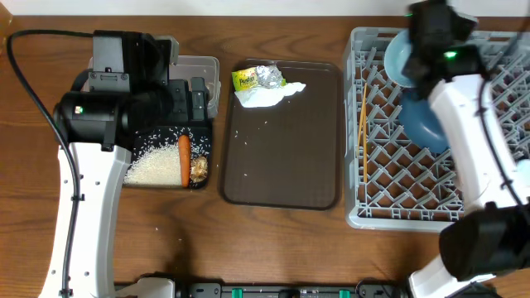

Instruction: Sort waste into correct bins and load items into the dishwasher rack

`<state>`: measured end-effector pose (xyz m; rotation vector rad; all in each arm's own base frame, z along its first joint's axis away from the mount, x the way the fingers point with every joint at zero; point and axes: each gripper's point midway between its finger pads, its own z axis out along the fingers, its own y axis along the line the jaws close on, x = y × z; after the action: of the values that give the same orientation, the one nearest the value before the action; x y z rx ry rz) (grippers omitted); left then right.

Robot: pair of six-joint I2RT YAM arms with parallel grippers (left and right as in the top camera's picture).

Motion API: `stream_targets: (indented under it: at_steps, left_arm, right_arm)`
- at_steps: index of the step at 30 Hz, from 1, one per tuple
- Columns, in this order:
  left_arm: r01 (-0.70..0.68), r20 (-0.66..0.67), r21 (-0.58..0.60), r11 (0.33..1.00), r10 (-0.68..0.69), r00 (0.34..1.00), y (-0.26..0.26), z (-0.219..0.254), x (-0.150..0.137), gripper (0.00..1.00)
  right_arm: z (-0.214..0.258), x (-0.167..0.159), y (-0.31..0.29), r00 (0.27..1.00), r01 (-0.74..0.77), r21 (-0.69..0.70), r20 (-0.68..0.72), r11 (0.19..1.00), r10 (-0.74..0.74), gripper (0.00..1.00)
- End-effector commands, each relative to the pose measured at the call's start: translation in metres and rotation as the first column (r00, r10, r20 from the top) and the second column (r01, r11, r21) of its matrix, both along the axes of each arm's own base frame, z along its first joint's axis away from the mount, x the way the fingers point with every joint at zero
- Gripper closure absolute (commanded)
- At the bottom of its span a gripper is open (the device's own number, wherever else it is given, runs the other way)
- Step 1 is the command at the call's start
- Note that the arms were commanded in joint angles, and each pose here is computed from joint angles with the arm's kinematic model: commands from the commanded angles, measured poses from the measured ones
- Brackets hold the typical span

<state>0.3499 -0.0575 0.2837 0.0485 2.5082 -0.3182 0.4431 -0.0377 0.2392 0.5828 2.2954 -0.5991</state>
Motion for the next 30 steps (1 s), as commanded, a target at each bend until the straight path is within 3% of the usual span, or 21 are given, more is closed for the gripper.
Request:
stream_targets:
  at_steps: [1, 8, 15, 18, 30]
  left_arm:
    - [0.002, 0.001, -0.005, 1.0, -0.002, 1.0, -0.001, 0.001, 0.001, 0.02]
    - [0.002, 0.001, -0.005, 1.0, -0.002, 1.0, -0.001, 0.001, 0.001, 0.02]
    - [0.002, 0.001, -0.004, 1.0, -0.002, 1.0, -0.001, 0.001, 0.001, 0.02]
    - [0.002, 0.001, -0.004, 1.0, -0.002, 1.0, -0.001, 0.001, 0.001, 0.02]
    - [0.002, 0.001, -0.004, 1.0, -0.002, 1.0, -0.001, 0.001, 0.001, 0.02]
  right_arm:
    - [0.04, -0.013, 0.005, 0.999, 0.007, -0.374, -0.027, 0.928, -0.018, 0.99]
    - [0.052, -0.016, 0.05, 0.999, -0.043, -0.593, -0.052, 0.804, 0.016, 0.99]
    - [0.033, -0.009, 0.053, 0.968, -0.183, -0.702, -0.252, 0.688, 0.0, 0.99]
    - [0.021, -0.005, 0.055, 0.934, -0.272, -0.715, -0.356, 0.645, -0.001, 0.99]
    - [-0.026, -0.004, 0.052, 0.821, -0.444, -0.669, -0.57, 0.595, -0.028, 0.99]
